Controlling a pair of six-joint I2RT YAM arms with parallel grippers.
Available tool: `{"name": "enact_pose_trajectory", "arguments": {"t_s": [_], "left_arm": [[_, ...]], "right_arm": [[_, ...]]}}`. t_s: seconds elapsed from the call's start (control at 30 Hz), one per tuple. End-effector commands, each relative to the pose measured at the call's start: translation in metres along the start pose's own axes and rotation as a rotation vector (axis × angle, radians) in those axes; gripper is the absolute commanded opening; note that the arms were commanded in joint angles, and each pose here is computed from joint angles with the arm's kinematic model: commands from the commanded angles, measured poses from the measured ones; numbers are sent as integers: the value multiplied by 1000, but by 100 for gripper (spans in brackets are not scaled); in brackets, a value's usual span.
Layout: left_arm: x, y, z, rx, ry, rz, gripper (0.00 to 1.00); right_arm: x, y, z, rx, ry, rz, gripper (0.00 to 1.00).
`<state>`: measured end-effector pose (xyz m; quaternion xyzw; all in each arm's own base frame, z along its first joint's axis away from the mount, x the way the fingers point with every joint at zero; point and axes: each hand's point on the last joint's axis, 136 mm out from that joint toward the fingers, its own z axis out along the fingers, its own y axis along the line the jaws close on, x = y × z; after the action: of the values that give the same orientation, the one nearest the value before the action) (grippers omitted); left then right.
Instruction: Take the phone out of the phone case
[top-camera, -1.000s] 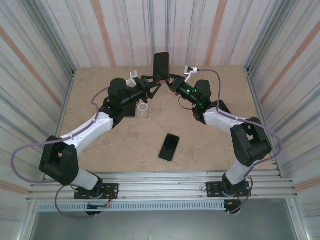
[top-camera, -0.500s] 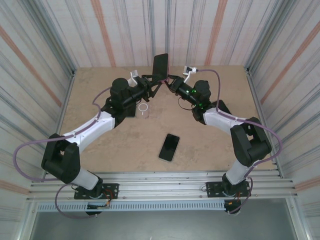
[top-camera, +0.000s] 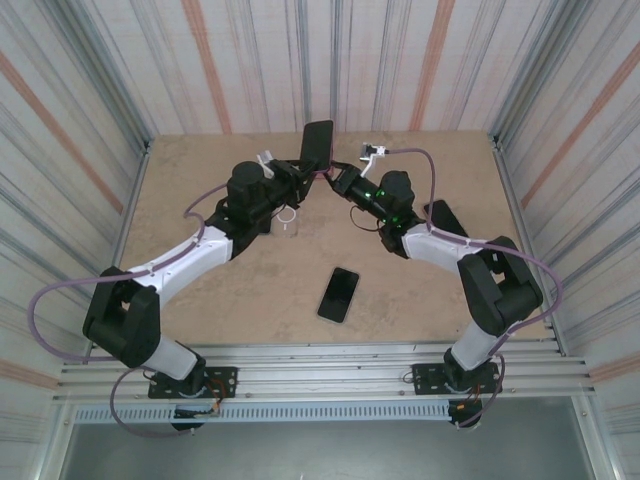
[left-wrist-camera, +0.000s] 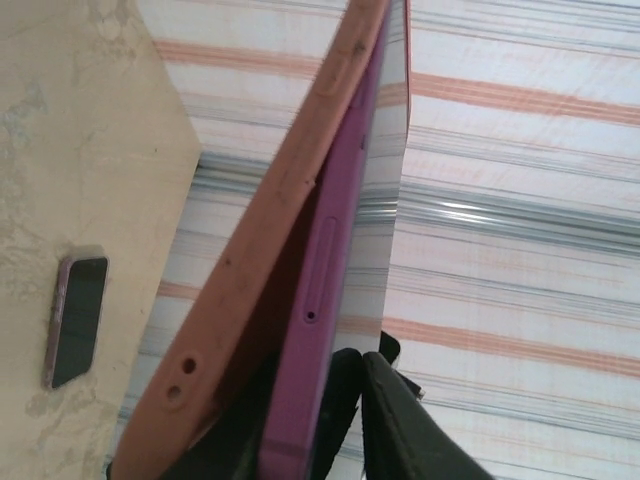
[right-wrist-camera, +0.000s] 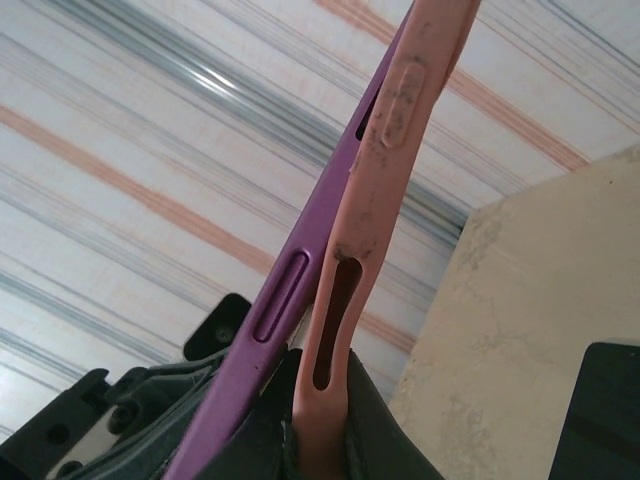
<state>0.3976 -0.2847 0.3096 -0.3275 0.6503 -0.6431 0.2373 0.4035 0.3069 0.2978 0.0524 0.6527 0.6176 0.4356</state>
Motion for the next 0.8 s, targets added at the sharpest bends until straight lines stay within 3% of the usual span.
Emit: {"name": "enact_pose_trajectory", "arguments": {"t_s": [0.0,0.17,0.53,0.77], "left_arm": [[1,-30,-5,77,-16,26,17],[2,-43,-5,107,-14,35,10],[5,-72,-9,162,-2,80,9],[-4,-42,-9,101,-18,89,9]], "right_arm": [[-7,29,-5,-62,-44,-72,5],[-9,4,-10,52,-85,-63,9],[-11,-73,-39,386,-123,-27,8],[-27,-91,-57,441,-91,-37,8]]}}
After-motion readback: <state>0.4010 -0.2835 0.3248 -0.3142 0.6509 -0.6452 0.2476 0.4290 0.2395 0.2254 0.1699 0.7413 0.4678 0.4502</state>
